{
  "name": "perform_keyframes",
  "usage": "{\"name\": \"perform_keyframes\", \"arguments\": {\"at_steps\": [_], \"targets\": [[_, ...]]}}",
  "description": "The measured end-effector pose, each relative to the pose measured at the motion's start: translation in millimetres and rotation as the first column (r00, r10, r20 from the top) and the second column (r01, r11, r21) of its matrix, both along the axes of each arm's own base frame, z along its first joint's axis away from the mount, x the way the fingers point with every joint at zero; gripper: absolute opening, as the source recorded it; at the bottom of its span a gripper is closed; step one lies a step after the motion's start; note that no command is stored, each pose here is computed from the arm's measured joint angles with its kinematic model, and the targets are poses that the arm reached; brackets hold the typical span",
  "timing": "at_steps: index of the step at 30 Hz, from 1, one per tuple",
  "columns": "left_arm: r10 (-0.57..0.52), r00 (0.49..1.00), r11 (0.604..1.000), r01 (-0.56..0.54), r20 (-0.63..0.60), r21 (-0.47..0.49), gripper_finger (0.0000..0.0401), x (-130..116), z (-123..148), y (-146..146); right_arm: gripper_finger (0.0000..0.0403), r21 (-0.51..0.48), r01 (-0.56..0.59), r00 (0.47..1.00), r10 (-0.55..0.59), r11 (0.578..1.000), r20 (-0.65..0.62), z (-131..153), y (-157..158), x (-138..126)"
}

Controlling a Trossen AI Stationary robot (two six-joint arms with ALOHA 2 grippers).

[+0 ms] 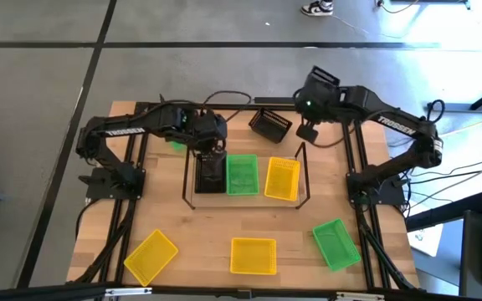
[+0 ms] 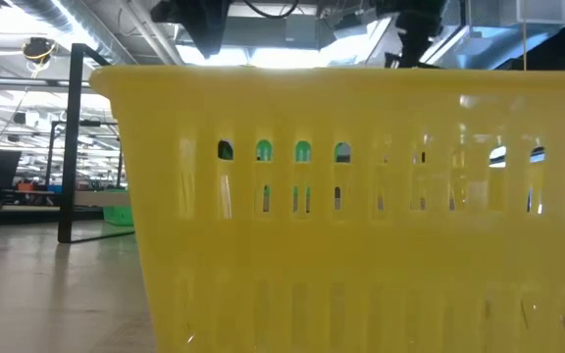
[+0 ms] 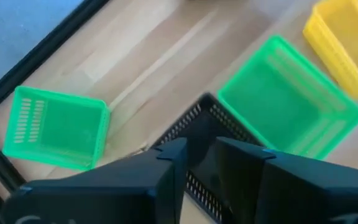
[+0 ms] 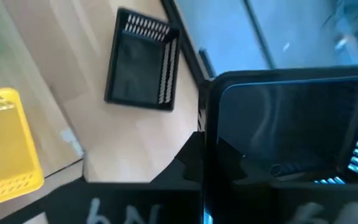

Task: Stack baskets on shelf by color
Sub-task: Stack the right black bin on top of the black bin on the shelf

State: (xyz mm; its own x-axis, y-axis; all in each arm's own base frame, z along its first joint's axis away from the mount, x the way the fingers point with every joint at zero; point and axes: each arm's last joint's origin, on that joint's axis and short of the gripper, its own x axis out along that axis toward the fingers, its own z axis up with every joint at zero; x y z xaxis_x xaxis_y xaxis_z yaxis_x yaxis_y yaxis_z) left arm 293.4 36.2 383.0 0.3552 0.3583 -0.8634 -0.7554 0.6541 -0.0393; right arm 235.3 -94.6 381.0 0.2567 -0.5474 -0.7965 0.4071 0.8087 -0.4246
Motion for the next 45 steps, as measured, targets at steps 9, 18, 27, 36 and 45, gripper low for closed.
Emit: {"name": "perform_keyframes", "arguments": {"at_steps": [9,18,27,36,45], "targets": [[0.036,0.946,0.981,-0.095,0.322,0.170,0.0079,24.5,21.3,26.6,0.0000,-0.220,-0.130,0.991,0.126,0.967,-0.035,5.4,40.4,18.0],[-0.132,0.833,0.925,-0.091,0.537,0.369,0.0079,41.4,52.2,42.9,0.0000,-0.419,-0.178,0.984,0.163,0.890,-0.071,10.8,71.8,26.2],[-0.303,0.744,0.818,-0.118,0.596,0.563,0.0078,47.0,78.4,46.2,0.0000,-0.543,-0.253,0.966,0.186,0.800,-0.177,16.1,82.9,28.6],[-0.399,0.784,0.712,-0.061,0.476,0.699,0.0078,46.9,82.5,47.8,0.0000,-0.546,-0.367,0.926,0.237,0.753,-0.295,16.8,83.1,29.8],[-0.413,0.736,0.707,-0.113,0.537,0.698,0.0078,47.7,90.3,44.2,0.0000,-0.515,-0.584,0.780,0.259,0.627,-0.570,17.4,82.4,28.9]]}}
